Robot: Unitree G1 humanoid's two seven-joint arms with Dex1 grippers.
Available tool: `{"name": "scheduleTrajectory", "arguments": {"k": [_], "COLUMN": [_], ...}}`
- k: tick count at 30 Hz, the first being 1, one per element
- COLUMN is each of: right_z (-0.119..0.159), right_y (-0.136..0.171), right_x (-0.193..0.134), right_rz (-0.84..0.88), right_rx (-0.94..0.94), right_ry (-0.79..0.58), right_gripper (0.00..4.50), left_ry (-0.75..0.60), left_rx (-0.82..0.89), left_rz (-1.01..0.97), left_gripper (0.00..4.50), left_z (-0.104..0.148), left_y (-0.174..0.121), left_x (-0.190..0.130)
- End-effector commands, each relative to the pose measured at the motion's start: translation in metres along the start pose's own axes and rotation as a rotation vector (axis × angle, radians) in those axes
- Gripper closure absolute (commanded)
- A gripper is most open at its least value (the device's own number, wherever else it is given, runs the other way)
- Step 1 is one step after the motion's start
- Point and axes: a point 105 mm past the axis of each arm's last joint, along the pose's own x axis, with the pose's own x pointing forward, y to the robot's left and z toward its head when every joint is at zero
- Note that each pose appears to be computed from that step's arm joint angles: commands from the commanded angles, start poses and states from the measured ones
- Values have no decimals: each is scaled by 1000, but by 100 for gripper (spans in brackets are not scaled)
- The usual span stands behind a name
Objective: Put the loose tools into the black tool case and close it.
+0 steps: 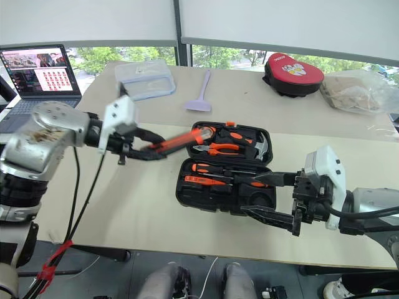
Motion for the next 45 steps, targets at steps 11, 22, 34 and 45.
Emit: {"name": "scheduleTrajectory", "arguments": {"k": [11,22,34,45], "right_z": [0,-1,-4,-6], "right_y": [0,-4,-5,-8], "right_x": [-5,-1,0,0], "right_rz": [-91,-122,-127,-141], "right_rx": [-64,-72,-72,-66], "right_ry": [-20,-32,-37,-43], "right_gripper": [0,0,0,0], "left_ry": [151,158,-22,83], "left_rx": [-14,-64,-72,8], "left_rz": [-249,-280,-230,-268], "left_gripper": [275,225,32,413], "left_z": [-4,-7,32,4], "left_y": [-7,-8,4,-11], "left_x": [84,96,87,100]}}
